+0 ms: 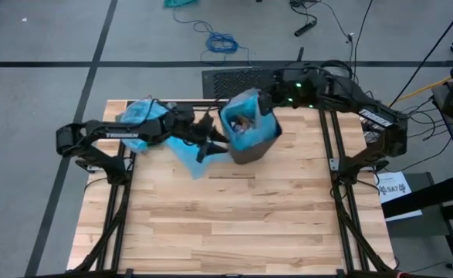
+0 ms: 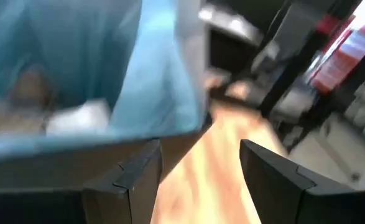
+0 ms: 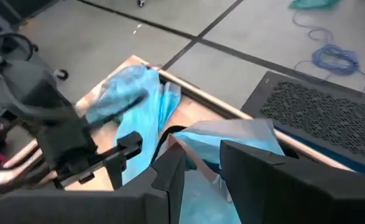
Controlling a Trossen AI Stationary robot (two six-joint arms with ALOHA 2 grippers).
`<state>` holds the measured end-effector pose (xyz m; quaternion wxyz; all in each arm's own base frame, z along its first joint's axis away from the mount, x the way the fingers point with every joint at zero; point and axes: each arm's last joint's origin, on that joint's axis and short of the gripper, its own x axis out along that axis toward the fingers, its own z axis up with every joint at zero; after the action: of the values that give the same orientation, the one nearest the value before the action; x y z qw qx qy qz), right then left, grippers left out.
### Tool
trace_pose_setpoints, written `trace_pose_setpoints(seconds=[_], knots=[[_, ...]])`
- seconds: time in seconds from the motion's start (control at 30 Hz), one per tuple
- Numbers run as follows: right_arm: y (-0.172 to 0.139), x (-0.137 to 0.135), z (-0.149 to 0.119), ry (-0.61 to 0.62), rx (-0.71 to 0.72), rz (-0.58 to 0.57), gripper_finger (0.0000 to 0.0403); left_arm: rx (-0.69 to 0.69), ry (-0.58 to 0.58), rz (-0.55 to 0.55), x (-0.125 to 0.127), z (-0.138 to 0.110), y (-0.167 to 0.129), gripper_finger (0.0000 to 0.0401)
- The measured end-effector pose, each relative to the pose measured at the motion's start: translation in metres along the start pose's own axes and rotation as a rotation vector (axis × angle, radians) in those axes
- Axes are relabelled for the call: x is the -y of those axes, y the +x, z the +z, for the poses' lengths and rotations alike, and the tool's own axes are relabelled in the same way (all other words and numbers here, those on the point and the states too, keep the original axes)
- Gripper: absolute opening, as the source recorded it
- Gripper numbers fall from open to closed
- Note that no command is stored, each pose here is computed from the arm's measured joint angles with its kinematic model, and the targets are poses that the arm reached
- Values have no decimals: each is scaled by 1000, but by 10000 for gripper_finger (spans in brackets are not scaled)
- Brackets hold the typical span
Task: Place trash/remove bag and relplace
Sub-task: Remove the blue trash bag from the trash bin
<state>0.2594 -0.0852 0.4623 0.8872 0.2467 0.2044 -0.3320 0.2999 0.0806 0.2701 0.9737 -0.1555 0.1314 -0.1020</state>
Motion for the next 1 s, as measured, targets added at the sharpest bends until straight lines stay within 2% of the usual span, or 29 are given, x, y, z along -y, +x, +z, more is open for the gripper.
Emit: trace_pose_setpoints(seconds=[0.07,0.23,0.4,0.53,0.7,0.87,1.0], knots=[[-12,4,-2,-4,-22,7,93,44,-35,-26,3,0,12,215],[-45,19,-9,11,-68,-18,93,-55,-209,-23,3,-18,29,215],[-67,30,-15,44,-93,-36,93,-117,-246,-4,7,-21,24,215],[-71,32,-17,63,-104,-44,93,-55,-202,39,17,-5,6,215],[-62,30,-19,51,-148,-69,93,-14,-118,130,24,10,-22,215],[-53,29,-25,28,-259,-52,93,-32,-76,198,22,15,-49,215],[-55,32,-30,66,-297,-100,93,-57,-48,240,15,14,-58,215]])
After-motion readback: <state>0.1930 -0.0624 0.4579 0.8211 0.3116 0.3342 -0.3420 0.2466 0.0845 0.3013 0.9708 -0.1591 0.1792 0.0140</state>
